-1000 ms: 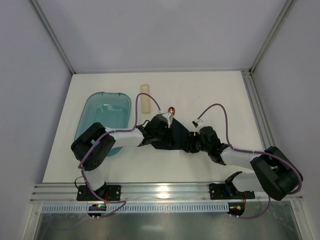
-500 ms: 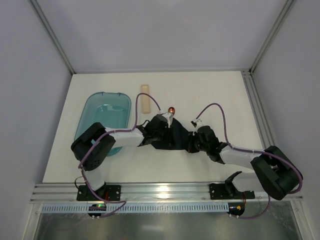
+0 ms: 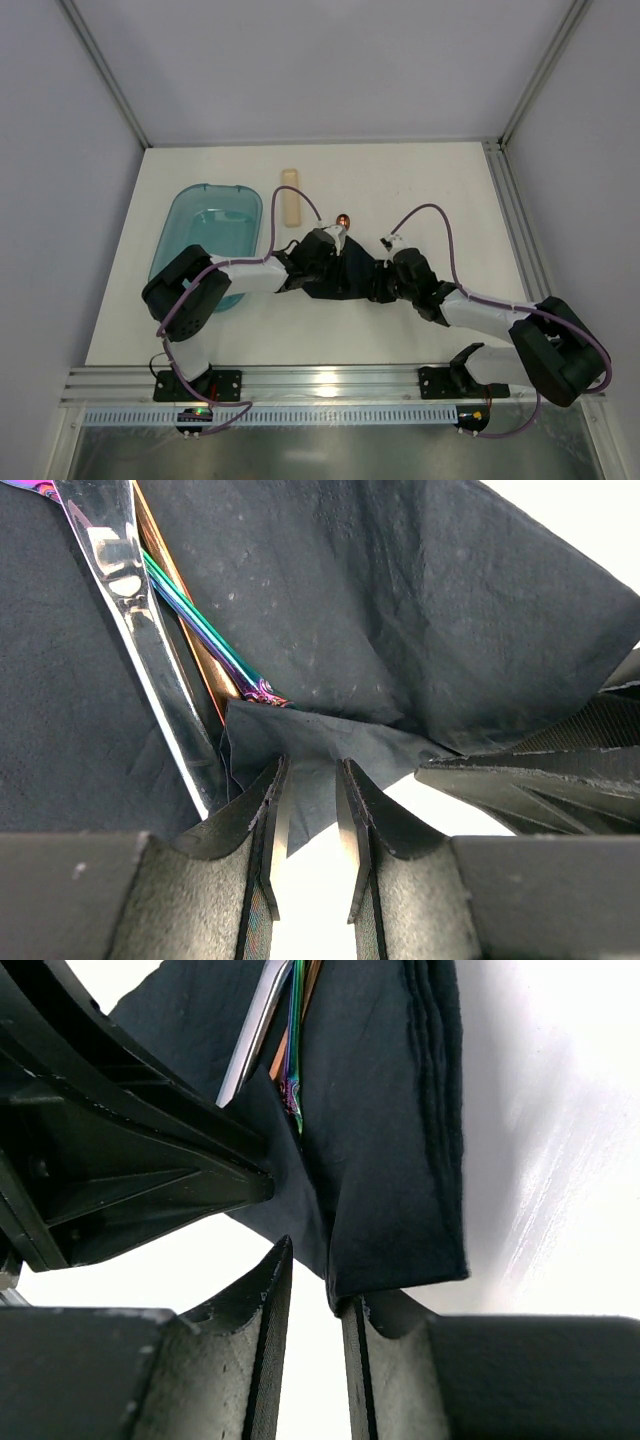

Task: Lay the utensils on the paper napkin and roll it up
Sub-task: Roll the napkin at the center of the board.

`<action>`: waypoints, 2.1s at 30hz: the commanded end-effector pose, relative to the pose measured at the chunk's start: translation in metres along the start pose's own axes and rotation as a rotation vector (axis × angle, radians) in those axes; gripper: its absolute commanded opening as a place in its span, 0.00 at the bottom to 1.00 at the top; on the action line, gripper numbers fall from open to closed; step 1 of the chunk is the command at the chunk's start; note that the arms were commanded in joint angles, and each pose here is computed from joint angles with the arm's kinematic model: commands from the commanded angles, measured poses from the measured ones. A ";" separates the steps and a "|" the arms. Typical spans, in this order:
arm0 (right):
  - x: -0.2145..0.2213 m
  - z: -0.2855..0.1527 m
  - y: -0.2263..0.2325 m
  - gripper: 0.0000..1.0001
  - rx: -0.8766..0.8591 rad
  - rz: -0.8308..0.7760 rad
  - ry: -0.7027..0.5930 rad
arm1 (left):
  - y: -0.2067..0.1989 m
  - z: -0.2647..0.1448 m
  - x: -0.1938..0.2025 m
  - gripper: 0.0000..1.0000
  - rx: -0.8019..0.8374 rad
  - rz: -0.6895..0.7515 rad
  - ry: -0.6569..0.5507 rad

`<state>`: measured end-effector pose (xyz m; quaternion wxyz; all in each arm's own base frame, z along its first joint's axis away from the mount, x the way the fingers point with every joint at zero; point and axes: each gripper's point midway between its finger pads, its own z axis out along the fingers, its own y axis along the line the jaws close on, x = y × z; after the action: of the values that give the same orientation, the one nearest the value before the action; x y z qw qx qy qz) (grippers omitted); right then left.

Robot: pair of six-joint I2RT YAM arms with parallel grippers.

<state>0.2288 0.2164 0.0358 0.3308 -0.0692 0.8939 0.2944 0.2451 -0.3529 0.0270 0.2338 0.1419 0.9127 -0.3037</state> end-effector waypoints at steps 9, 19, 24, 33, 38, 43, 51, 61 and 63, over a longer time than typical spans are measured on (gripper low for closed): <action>-0.013 -0.005 0.024 0.32 -0.054 0.015 -0.024 | -0.006 0.001 -0.007 0.29 0.013 0.019 -0.019; 0.001 0.006 0.003 0.45 0.031 0.001 0.015 | -0.004 0.001 -0.006 0.29 0.006 0.019 -0.018; 0.004 0.008 0.004 0.45 0.016 0.044 -0.005 | -0.005 0.001 -0.006 0.29 0.006 0.018 -0.020; 0.007 0.007 -0.003 0.30 0.040 0.095 -0.029 | -0.004 0.002 -0.005 0.29 0.006 0.015 -0.018; 0.003 0.005 0.001 0.18 0.033 0.098 -0.036 | -0.003 0.002 -0.004 0.29 0.005 0.015 -0.015; -0.005 0.005 0.005 0.04 0.032 0.096 -0.044 | -0.004 0.001 -0.004 0.29 0.008 0.015 -0.017; -0.019 -0.001 0.020 0.19 -0.007 0.128 -0.059 | -0.003 0.001 -0.004 0.29 0.003 0.015 -0.020; -0.025 0.001 0.033 0.23 -0.069 0.141 -0.074 | -0.002 0.003 -0.003 0.29 0.000 0.009 -0.015; -0.022 0.004 0.033 0.23 -0.068 0.141 -0.065 | -0.003 0.003 -0.005 0.29 0.001 0.009 -0.017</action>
<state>0.2269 0.2278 0.0442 0.3175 -0.0034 0.8926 0.3200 0.2452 -0.3529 0.0270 0.2338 0.1413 0.9128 -0.3037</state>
